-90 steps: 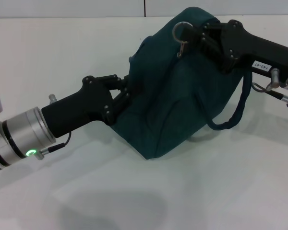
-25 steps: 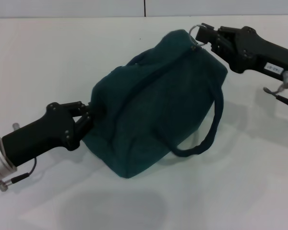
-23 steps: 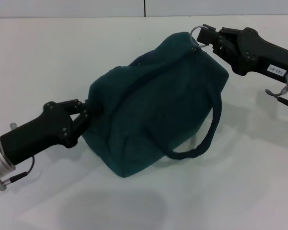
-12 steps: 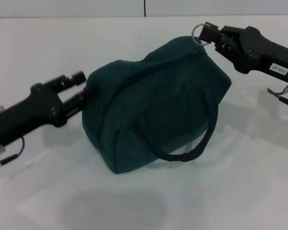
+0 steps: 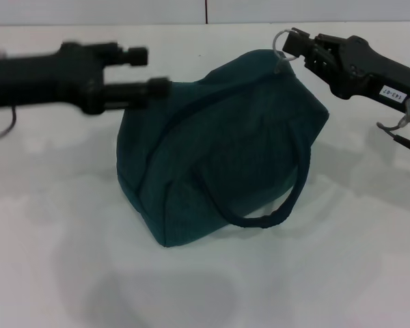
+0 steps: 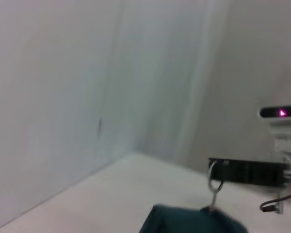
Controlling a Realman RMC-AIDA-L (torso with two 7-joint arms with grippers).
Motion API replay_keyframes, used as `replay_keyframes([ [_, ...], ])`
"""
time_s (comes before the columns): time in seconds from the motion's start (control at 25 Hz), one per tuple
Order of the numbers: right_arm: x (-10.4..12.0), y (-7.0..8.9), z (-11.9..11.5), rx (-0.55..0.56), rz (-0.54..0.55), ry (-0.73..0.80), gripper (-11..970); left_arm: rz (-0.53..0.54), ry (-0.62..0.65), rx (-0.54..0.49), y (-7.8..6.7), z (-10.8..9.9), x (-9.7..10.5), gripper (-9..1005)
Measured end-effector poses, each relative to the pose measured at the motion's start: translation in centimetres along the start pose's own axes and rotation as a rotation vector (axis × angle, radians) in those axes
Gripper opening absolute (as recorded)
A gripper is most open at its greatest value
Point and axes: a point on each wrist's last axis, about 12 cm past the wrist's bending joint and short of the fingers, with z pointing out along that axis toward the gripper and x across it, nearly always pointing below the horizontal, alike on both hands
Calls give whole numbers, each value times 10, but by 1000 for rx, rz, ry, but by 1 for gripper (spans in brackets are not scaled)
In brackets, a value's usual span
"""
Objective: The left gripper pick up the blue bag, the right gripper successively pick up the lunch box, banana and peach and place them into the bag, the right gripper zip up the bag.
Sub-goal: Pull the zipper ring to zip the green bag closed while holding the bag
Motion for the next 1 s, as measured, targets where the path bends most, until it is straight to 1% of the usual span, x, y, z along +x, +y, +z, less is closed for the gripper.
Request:
replay_keyframes([
  [0.04, 1, 0, 0, 0, 2, 1, 20, 25, 50, 4, -6, 7, -21, 723],
  [0.12, 1, 1, 1, -3, 4, 3, 20, 63, 133, 19, -19, 22, -49, 719],
  [0.24, 2, 1, 1, -3, 8, 2, 20, 107, 267, 44, -38, 50, -67, 713],
  [0.32, 3, 2, 0, -3, 10, 2, 20, 119, 350, 43, -45, 67, -71, 709],
  [0.4, 3, 3, 0, -8, 12, -1, 20, 133, 410, 45, -49, 79, -70, 704],
  [0.52, 4, 3, -2, -10, 16, -2, 21, 152, 438, 35, -51, 87, -63, 698],
  [0.84, 6, 5, -5, -12, 29, 2, 21, 158, 428, 3, -49, 86, -61, 670],
  [1.0, 6, 5, -5, -12, 29, 2, 21, 175, 416, -1, -51, 85, -65, 643],
])
